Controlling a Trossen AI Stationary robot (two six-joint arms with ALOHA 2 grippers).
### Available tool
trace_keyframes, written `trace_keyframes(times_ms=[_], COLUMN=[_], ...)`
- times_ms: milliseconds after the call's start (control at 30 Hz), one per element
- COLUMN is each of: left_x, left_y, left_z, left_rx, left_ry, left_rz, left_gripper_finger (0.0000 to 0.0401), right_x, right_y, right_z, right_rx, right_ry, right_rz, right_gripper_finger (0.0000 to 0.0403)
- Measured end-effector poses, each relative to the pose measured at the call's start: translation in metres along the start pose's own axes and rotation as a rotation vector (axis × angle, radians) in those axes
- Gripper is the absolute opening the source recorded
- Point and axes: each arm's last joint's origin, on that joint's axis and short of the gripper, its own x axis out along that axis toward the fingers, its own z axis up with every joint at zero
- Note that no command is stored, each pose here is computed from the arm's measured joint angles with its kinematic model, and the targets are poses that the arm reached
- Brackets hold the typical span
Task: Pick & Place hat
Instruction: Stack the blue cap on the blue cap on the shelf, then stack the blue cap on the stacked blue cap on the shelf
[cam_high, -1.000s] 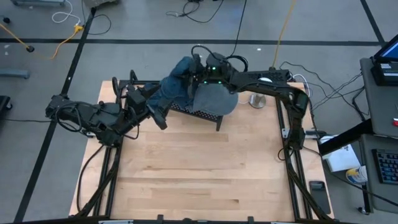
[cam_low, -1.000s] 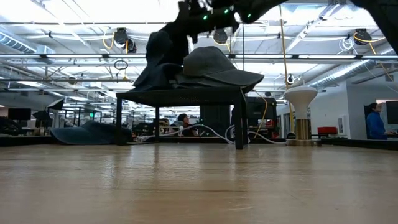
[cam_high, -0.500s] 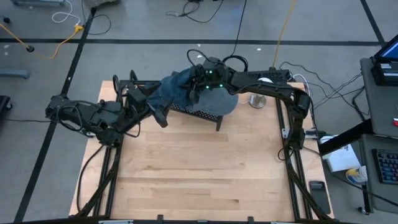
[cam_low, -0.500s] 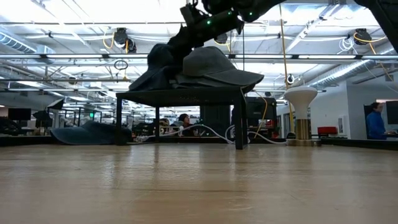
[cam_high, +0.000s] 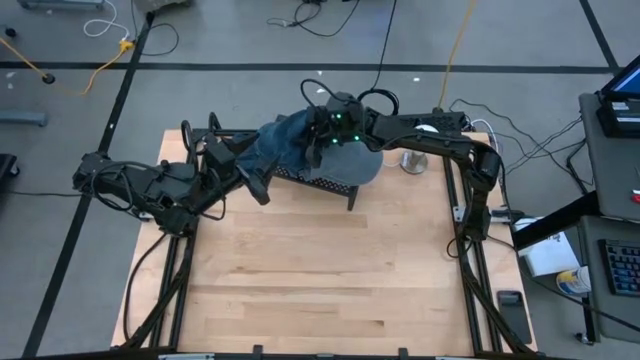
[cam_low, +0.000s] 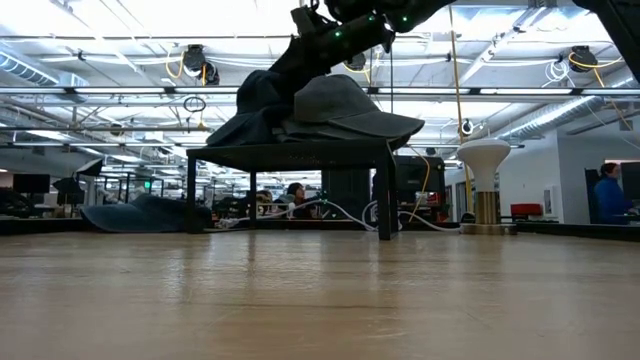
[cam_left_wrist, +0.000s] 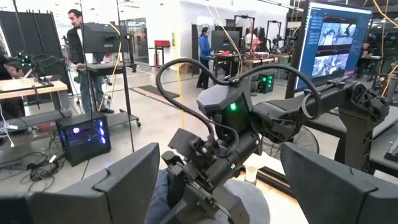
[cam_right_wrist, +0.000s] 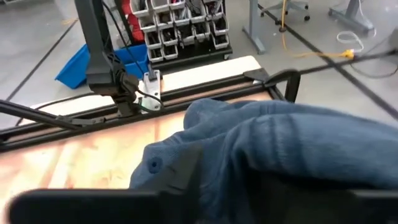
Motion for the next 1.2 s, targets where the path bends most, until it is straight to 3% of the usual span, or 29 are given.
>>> trace_keyframes(times_ms=[167, 267, 667, 967, 1200], left_x=[0.000, 0.000, 0.000, 0.001, 0.007], left_y=[0.000, 0.000, 0.001, 0.010, 0.020], left_z=[0.000, 0.000, -0.001, -0.012, -0.013], left_rx=[0.000, -0.001, -0.002, -0.043, -0.105], left_ry=[0.000, 0.000, 0.005, 0.026, -0.025], left_rz=[0.000, 0.000, 0.034, 0.279, 0.474], left_gripper_finger=[0.0335, 0.0335, 0.0335, 0.0335, 0.0335], right_x=[-0.009, -0.021, -0.090, -0.159, -0.217], right_y=[0.003, 0.007, 0.029, 0.052, 0.069], right_z=[0.005, 0.010, 0.022, 0.038, 0.053], right_rx=[0.056, 0.078, 0.115, 0.133, 0.105], right_ry=[0.007, 0.019, 0.160, 0.145, 0.011], right_rz=[-0.001, -0.031, -0.165, -0.155, -0.134], right_gripper_finger=[0.0184, 0.0208, 0.0205, 0.0205, 0.0205])
